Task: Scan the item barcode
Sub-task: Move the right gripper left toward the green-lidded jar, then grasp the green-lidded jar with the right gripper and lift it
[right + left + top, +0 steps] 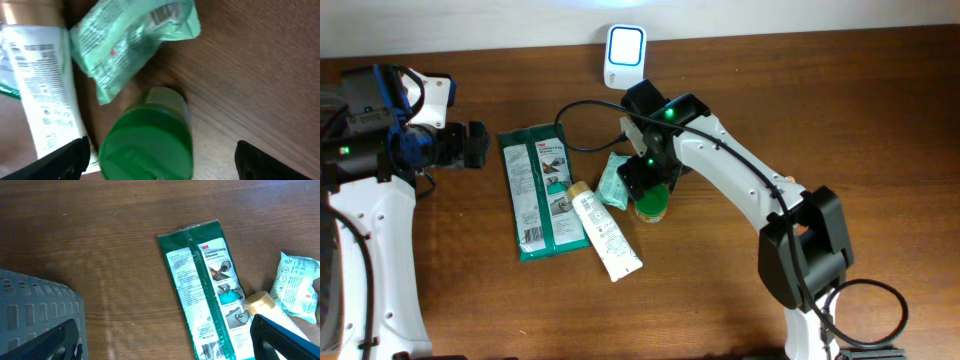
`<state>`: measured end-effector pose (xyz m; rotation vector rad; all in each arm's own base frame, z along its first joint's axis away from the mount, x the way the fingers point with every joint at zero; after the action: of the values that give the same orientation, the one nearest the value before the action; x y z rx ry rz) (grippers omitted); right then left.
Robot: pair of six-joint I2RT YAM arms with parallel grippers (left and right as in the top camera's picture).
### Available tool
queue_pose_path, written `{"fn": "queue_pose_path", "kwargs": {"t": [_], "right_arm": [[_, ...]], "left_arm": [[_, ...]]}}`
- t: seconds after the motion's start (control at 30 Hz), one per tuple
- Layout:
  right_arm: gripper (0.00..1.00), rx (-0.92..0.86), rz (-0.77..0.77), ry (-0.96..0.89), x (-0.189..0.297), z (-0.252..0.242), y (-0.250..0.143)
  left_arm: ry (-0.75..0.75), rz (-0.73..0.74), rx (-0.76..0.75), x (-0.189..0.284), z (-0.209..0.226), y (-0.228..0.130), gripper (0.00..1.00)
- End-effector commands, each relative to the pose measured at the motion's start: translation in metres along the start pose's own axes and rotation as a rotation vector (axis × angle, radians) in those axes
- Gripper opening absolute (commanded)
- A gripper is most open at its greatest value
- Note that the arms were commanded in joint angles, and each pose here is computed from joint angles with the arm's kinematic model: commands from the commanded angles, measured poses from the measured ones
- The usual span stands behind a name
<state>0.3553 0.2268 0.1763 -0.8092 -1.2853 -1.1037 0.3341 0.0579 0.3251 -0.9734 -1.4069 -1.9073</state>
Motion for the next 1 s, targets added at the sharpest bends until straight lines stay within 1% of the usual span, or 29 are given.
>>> {"fn": "queue_pose_path", "kwargs": {"t": [0.0, 0.07, 0.17, 0.27, 0.43, 0.5, 0.63, 0.77, 0.97], "right_arm": [[0.88, -0.029, 0.008, -0.021, -0.007, 0.000, 0.000], [0.86, -0.031, 0.023, -0.025, -0.010, -0.001, -0.002], [0.86, -0.053, 0.043, -0.022, -0.016, -0.002, -0.007], [0.85, -0.055, 0.069, 0.026, -0.020, 0.001, -0.011], [0.84, -0.064, 0.081, 0.021, -0.025, -0.001, -0.014], [0.84, -0.061, 0.054, 0.028, -0.021, 0.000, -0.009], [0.86, -0.051, -0.006, 0.045, 0.003, 0.007, 0.005], [0.85, -0.051, 0.031, 0.036, -0.003, 0.005, -0.002], [0.84, 0.059, 0.091, 0.036, -0.019, 0.001, -0.015]], "left_arm": [[0.005, -0.015, -0.015, 0.004, 0.001, 0.002, 0.99], [0.005, -0.015, -0.015, 0.004, 0.001, 0.002, 0.99], [0.005, -0.015, -0.015, 0.004, 0.001, 0.002, 0.99], [0.005, -0.015, -0.015, 0.004, 0.001, 0.002, 0.99], [0.005, -0.015, -0.015, 0.004, 0.001, 0.002, 0.99], [0.005, -0.015, -0.015, 0.004, 0.001, 0.002, 0.99], [0.005, -0.015, -0.015, 0.004, 0.001, 0.002, 0.99], [0.005, -0.015, -0.015, 0.004, 0.001, 0.002, 0.99], [0.005, -0.015, -0.015, 0.004, 0.001, 0.002, 0.99]]}}
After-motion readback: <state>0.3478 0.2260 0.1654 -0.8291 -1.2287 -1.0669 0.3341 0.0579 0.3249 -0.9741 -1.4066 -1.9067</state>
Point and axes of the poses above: each gripper's point midway between its finger pads, its own x axis back along the fingers, its own z axis along the line the jaws close on, y = z × x, the point moved 9 cm from there along x, back along the fingers, and after that the axes turned 10 degrees about -x, right-handed, at the moved point
